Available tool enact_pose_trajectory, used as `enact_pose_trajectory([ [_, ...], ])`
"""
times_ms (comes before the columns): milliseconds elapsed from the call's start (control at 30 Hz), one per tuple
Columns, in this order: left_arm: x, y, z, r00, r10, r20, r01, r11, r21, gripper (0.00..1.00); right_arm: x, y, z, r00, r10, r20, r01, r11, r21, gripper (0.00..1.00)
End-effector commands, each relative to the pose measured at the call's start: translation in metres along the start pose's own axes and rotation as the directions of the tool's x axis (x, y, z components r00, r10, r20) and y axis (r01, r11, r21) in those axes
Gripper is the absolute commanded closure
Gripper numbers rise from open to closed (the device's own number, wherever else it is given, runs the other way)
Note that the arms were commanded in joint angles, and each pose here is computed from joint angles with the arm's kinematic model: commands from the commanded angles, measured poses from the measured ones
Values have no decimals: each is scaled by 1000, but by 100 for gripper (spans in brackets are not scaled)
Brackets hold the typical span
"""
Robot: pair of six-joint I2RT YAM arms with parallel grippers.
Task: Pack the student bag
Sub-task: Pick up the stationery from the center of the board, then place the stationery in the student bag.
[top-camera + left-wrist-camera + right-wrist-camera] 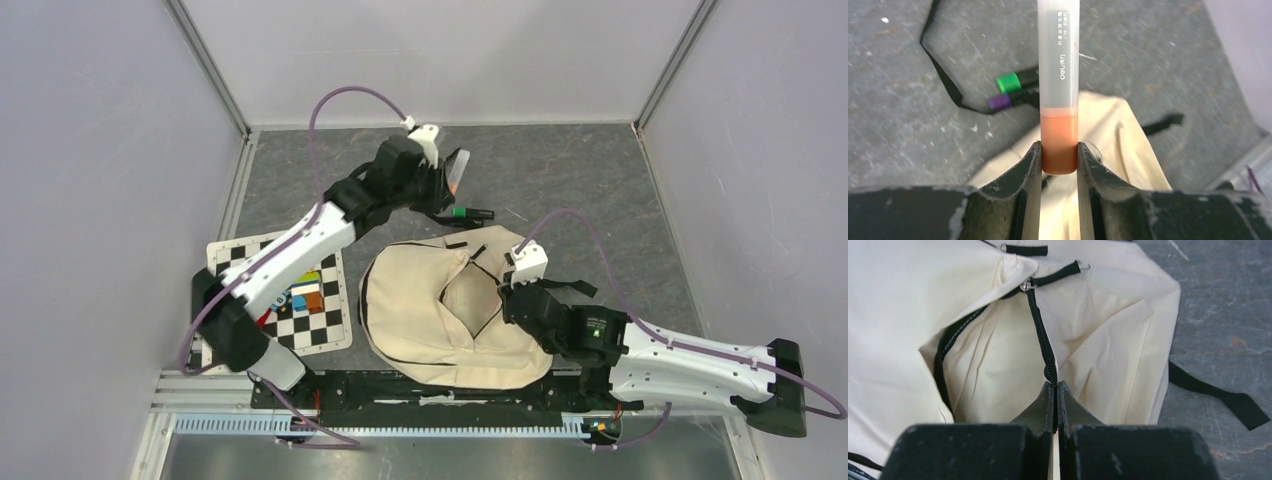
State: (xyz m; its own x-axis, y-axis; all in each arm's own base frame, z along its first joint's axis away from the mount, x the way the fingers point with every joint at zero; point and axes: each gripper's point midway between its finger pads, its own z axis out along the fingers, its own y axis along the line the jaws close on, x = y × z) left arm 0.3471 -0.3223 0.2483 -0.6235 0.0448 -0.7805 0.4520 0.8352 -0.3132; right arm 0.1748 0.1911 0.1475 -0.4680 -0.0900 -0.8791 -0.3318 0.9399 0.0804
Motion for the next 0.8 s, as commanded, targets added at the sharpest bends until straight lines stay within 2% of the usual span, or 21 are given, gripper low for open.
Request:
enact_pose_trajectory([
  [0,65,-14,-49,994,-57,-93,66,993,96,98,-50,-14,-11,992,-15,124,3,995,99,100],
  [100,103,-29,-87,985,-86,-147,114,975,193,98,-54,-12,-10,992,-8,124,-5,995,104,100],
  [233,157,-48,-122,954,-114,-276,196,937,289,98,-52,-6,-8,993,19,116,-29,996,81,100],
  [367,183,-58,-139,932,-140,-333,252,912,322,98,-51,0,-7,994,29,103,-35,997,63,100],
  [600,199,-65,-121,895,-147,-421,290,909,299,98,-52,4,-7,995,32,96,-37,998,48,100],
  [767,188,-80,-93,890,-178,-419,324,894,309,98,-56,4,-8,994,35,104,-40,998,48,100],
])
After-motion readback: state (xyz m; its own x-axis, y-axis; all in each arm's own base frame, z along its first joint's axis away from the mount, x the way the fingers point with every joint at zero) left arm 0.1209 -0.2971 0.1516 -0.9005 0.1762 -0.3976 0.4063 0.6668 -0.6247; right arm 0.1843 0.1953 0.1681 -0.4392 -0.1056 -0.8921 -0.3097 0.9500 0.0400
